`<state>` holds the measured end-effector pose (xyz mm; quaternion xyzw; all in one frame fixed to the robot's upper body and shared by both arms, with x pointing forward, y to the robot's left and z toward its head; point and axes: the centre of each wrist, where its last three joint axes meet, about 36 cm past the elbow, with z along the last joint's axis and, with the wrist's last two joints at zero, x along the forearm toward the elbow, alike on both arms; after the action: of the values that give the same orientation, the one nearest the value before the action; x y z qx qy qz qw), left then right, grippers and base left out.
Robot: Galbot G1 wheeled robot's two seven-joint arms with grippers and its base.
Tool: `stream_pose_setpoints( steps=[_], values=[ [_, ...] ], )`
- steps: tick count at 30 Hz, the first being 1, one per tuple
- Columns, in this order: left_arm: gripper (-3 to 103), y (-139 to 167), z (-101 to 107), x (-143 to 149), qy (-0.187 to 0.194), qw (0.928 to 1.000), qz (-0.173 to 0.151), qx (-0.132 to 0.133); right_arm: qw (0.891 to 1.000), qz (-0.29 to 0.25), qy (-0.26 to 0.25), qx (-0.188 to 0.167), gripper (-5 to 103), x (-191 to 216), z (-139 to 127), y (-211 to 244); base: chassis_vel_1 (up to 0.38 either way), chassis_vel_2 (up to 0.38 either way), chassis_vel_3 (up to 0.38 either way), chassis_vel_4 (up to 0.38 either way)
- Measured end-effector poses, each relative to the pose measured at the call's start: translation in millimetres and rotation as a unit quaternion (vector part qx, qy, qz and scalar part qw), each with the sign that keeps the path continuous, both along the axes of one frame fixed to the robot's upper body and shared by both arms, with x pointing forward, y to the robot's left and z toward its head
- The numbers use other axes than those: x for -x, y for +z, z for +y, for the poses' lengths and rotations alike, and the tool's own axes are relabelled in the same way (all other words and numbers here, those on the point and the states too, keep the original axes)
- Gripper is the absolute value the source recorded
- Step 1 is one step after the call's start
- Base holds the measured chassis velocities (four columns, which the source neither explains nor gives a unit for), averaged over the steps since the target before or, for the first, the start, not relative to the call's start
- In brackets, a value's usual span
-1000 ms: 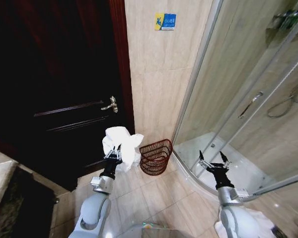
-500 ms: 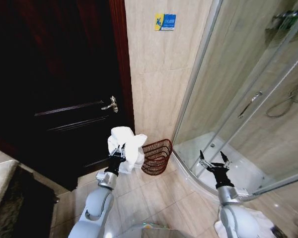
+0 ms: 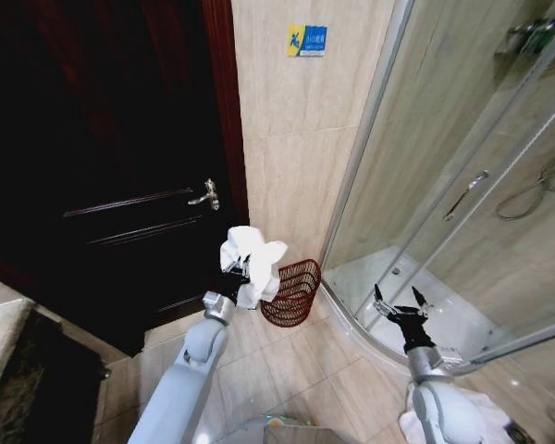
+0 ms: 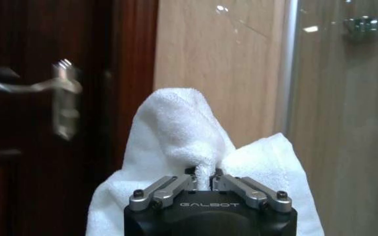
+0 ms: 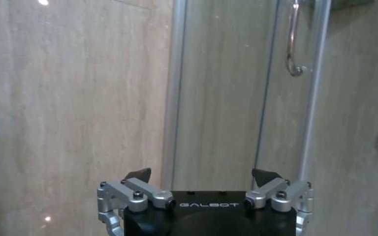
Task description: Discard the used towel into the hamper.
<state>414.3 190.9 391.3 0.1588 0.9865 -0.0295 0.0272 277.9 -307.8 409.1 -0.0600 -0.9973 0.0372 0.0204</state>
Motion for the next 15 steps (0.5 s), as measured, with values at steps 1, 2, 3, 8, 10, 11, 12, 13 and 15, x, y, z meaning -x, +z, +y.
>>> stream_pose_setpoints(
  steps=[1,2,3,8,10,11,12,13,15],
  values=[
    [6,0,-1,-5,-0.014,0.9999,0.004,0.004,1.000,0.003,-0.005,0.000,100,-1,1,0,0.000,0.000,0.000,0.000],
    [6,0,-1,-5,-0.014,0.9999,0.004,0.004,1.000,0.003,-0.005,0.000,100,-1,1,0,0.000,0.000,0.000,0.000],
    [6,0,-3,-13,-0.038,0.9992,0.007,0.008,1.000,0.007,-0.009,0.000,100,-2,2,0,0.000,0.000,0.000,0.000],
    [6,2,-11,-34,-0.112,0.9937,0.006,0.001,1.000,0.014,-0.023,-0.004,100,-9,6,2,0.000,0.000,0.000,0.000],
    [6,3,-16,-39,-0.125,0.9922,0.005,0.000,1.000,0.013,-0.027,-0.006,100,-10,7,4,0.000,0.000,0.000,0.000],
    [6,3,-19,-43,-0.132,0.9912,0.005,0.000,1.000,0.011,-0.028,-0.008,100,-11,8,5,0.000,0.000,0.000,0.000],
    [6,3,-21,-46,-0.135,0.9908,0.005,0.000,0.999,0.010,-0.030,-0.009,100,-11,8,5,0.000,0.000,0.000,0.000],
    [6,2,-24,-48,-0.136,0.9907,0.006,-0.001,0.999,0.009,-0.031,-0.010,100,-10,8,6,0.000,0.000,0.000,0.000],
    [6,1,-26,-50,-0.134,0.9909,0.007,-0.001,0.999,0.009,-0.031,-0.010,100,-10,8,6,0.000,0.000,0.000,0.000]
  ],
)
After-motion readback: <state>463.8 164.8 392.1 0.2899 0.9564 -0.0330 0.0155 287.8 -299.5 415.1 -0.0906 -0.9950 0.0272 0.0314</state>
